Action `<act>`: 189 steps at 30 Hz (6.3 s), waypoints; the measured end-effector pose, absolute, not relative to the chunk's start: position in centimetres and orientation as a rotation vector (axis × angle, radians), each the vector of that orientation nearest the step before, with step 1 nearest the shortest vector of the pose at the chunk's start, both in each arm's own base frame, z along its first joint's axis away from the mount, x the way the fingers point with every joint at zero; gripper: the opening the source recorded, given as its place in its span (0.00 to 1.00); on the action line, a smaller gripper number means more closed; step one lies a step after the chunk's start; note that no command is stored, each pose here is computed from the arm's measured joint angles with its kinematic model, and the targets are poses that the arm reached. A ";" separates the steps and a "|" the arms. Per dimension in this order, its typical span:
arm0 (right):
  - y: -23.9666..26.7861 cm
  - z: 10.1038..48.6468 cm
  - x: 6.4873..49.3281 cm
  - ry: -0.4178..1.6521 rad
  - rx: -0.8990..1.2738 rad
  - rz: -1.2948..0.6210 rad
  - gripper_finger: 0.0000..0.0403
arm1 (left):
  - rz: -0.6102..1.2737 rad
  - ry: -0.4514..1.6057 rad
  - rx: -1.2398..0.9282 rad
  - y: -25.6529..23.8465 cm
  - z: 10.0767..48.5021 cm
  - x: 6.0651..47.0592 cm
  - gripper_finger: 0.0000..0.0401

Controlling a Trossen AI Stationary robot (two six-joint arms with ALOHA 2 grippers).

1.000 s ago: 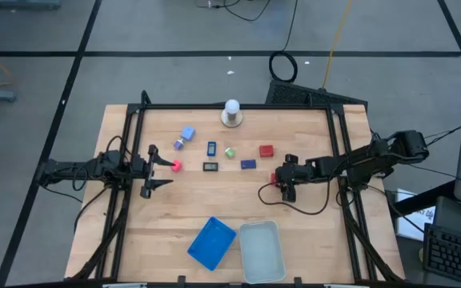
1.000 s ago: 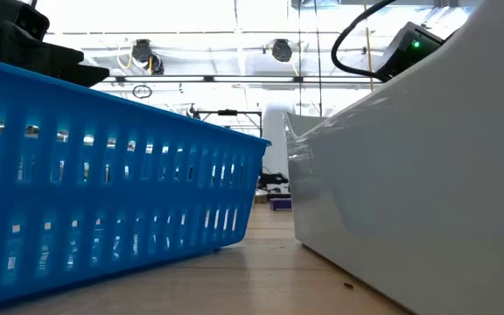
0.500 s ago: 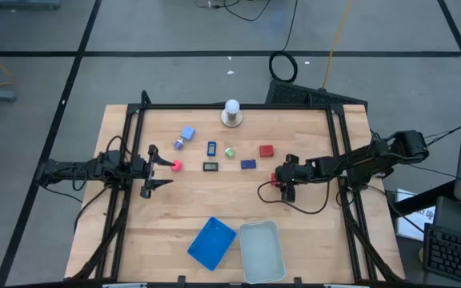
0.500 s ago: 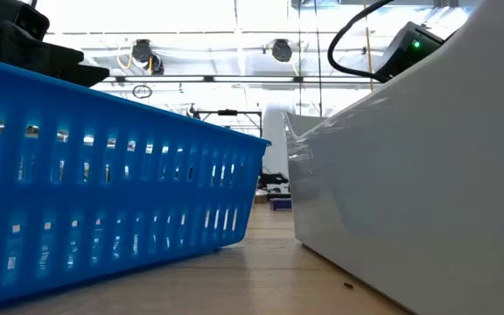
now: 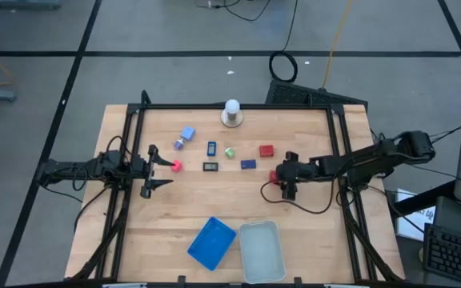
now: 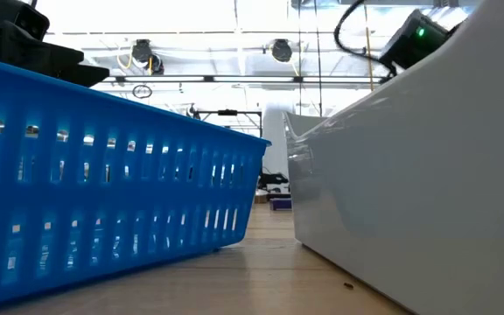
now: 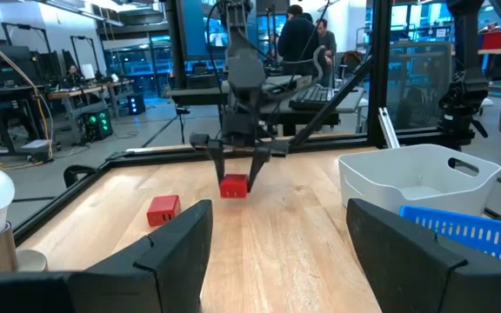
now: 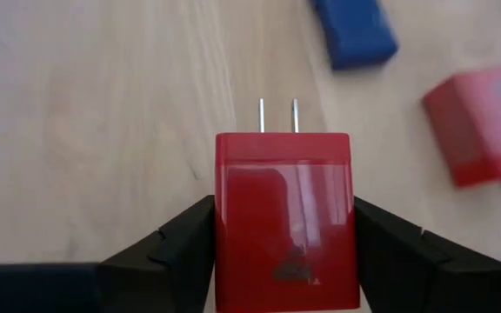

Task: Pick & Place Office items
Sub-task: Put the bottom red charger adapter into the blue bin

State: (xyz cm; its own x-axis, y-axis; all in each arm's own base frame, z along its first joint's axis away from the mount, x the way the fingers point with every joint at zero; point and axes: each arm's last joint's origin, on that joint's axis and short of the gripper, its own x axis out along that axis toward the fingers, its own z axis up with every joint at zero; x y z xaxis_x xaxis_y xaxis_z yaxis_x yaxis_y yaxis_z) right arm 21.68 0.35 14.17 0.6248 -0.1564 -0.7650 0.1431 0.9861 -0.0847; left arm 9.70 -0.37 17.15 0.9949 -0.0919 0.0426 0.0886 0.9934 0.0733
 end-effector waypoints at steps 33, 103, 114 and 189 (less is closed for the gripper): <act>0.6 19.4 24.1 0.333 -0.103 -0.071 0.54 | 0.031 -0.054 -0.283 0.0 17.5 11.2 0.67; 2.7 20.6 25.9 0.242 -0.730 -0.411 0.56 | 0.134 0.066 -0.585 2.3 21.8 37.4 0.67; 2.6 20.6 25.9 0.242 -0.723 -0.416 0.57 | 0.133 0.038 -0.577 2.4 22.6 37.8 0.50; 2.2 22.4 18.8 -0.072 -0.088 -0.229 0.63 | -0.158 -0.033 -0.055 -1.3 26.7 27.0 0.30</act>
State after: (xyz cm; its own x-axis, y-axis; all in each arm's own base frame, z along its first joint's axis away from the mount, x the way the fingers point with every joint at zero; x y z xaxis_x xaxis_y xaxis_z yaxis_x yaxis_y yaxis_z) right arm 18.79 2.19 22.41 0.9713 -0.2236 0.0809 0.2299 0.9700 -0.0793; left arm 27.03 -1.32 26.69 0.9870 -0.1562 0.0375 0.1580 0.9861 -0.0520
